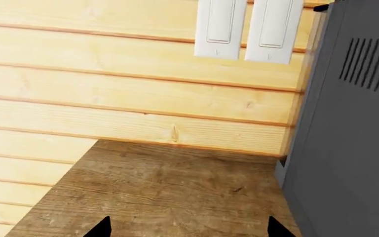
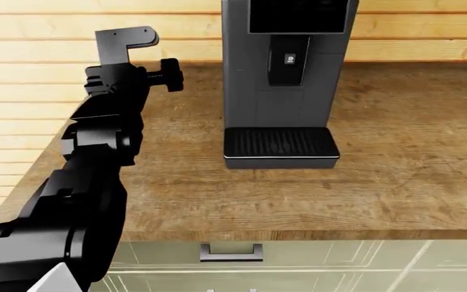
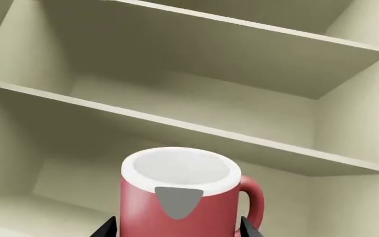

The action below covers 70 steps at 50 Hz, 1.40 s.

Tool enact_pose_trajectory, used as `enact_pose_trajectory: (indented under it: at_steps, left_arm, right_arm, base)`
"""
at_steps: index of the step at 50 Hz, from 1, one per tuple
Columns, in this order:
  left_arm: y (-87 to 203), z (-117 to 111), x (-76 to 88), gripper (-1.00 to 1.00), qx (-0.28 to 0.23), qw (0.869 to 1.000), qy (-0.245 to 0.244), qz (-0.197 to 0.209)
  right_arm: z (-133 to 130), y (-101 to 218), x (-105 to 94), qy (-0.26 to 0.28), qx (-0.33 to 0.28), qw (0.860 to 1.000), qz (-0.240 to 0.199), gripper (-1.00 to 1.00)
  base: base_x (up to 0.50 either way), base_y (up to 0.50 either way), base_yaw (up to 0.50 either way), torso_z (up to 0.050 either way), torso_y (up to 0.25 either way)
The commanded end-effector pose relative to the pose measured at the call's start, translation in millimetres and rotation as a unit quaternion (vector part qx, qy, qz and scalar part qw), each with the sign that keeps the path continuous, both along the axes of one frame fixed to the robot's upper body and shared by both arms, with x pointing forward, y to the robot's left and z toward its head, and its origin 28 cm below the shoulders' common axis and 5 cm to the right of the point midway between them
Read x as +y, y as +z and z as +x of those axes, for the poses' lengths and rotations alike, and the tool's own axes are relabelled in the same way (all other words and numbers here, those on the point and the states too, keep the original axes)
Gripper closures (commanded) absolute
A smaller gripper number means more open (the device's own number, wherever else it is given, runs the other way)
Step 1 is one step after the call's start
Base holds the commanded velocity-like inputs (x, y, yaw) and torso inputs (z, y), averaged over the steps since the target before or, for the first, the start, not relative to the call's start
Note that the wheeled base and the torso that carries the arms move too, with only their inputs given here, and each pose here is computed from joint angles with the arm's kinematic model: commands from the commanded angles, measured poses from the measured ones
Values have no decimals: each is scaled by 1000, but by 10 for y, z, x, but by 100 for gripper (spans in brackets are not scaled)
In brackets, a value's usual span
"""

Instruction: Pick the mug from the cabinet, place it under the coffee machine dispenser, and press the start button.

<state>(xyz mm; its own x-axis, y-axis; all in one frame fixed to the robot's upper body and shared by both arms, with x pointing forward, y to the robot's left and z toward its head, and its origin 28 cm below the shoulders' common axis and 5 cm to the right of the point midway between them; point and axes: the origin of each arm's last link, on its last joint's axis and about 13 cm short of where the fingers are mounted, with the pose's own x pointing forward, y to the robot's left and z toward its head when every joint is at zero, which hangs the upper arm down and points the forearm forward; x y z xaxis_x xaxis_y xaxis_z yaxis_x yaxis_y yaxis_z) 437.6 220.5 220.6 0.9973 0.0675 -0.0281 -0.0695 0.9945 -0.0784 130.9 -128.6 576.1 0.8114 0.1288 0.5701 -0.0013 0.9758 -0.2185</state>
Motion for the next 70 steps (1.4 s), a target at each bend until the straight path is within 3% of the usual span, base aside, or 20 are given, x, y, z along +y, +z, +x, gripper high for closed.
enact_pose_trajectory:
  at_steps: [1, 4, 18, 44, 57, 70]
  left_arm:
    - [1, 0, 9, -100, -1, 1000, 0, -2]
    - [2, 0, 7, -100, -1, 1000, -2, -1]
    - [2, 0, 3, -100, -1, 1000, -2, 2]
    - [-4, 0, 3, -100, -1, 1000, -4, 5]
    - [-4, 0, 2, -100, -2, 1000, -5, 5]
    - [-5, 0, 4, -100, -1, 1000, -7, 6]
  right_arm:
    - [28, -110, -63, 6, 19, 1000, -1, 100]
    - [9, -300, -121, 2, 40, 999, 3, 100]
    - [335, -639, -156, -19, 87, 996, 31, 100]
    - [828, -1462, -225, -9, 178, 983, 53, 100]
    - [931, -1757, -229, -12, 213, 976, 46, 100]
    - [975, -2257, -314, -11, 258, 965, 48, 100]
  base:
    - [0, 0, 0, 0, 0]
    - [0, 0, 0, 0, 0]
    - [0, 0, 0, 0, 0]
    - [0, 0, 0, 0, 0]
    - [0, 0, 0, 0, 0]
    - [0, 0, 0, 0, 0]
